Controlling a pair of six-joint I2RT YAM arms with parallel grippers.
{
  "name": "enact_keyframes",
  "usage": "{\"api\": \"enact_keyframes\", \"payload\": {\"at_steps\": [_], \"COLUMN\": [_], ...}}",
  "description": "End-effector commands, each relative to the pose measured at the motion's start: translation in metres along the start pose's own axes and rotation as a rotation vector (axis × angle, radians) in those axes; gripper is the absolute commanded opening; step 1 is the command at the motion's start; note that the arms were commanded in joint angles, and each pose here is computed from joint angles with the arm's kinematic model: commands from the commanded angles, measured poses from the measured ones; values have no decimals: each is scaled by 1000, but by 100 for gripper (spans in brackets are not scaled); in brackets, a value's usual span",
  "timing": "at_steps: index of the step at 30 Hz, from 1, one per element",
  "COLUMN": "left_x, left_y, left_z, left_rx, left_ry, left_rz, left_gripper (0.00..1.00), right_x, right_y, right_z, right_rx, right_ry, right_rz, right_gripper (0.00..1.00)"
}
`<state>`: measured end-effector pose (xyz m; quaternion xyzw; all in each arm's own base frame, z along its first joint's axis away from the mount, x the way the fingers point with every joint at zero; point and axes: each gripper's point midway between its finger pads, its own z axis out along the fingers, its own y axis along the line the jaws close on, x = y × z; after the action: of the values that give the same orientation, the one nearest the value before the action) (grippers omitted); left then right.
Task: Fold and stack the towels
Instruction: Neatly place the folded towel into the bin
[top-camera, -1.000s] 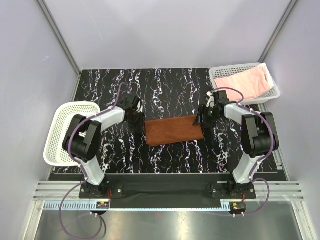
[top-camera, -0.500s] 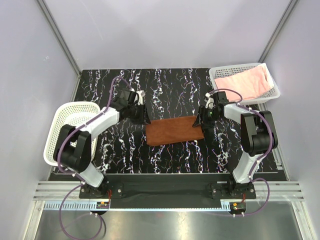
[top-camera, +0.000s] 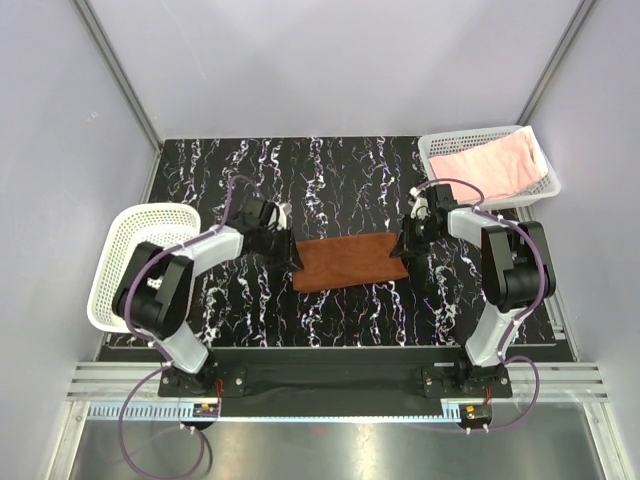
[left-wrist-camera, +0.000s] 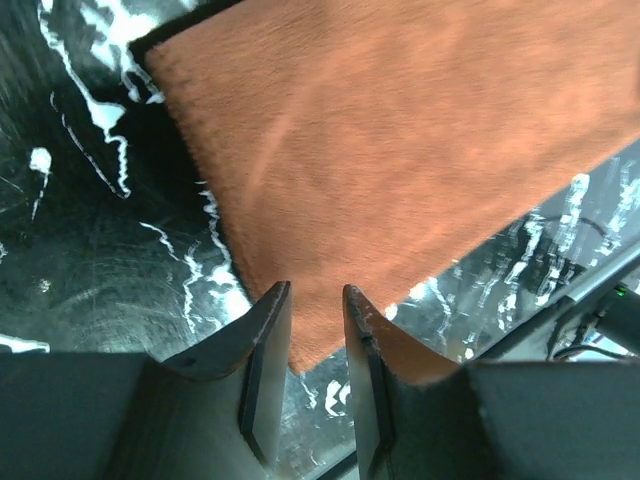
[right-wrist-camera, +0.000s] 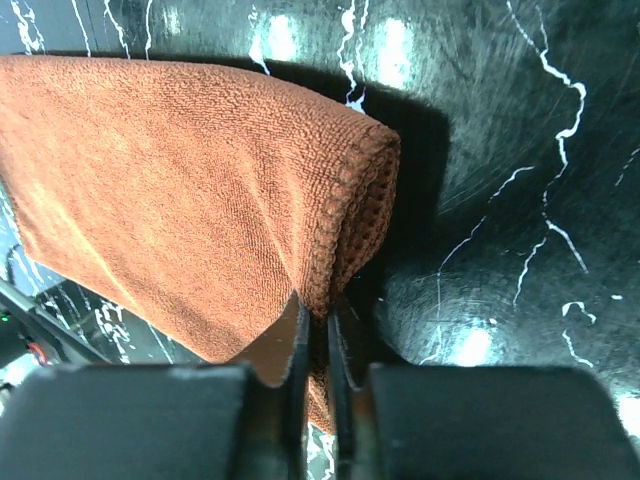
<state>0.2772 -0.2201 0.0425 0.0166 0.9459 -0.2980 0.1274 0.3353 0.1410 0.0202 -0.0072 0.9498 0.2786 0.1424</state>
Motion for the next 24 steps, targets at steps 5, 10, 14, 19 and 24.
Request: {"api": "enact_keyframes", "payload": {"at_steps": [5,10,14,19,24], "left_x": [-71,-75,-73,-68,-60], "left_y": [-68,-62,-57,-58,-49], "left_z": [-91,-115,-117,-111,-97], "left_rx": [55,7,-2,22,24], "left_ry": [-276,-335,-321,-300,-249], "left_rz": [240,283,298,308,305], "left_gripper": [35,37,37,37,37], "right_x": [-17,-38,-85,-117,-168], "right_y": [9,4,17,6,-21], "right_z": [-25,-53,-80,-87,-110], "right_rx": [32,168,212,285,380], "right_ry": [-33,-1,-74,-34,-78], "right_rz": [-59,-76,-157,-212,-224], "right_gripper": [0,0,0,0,0]}}
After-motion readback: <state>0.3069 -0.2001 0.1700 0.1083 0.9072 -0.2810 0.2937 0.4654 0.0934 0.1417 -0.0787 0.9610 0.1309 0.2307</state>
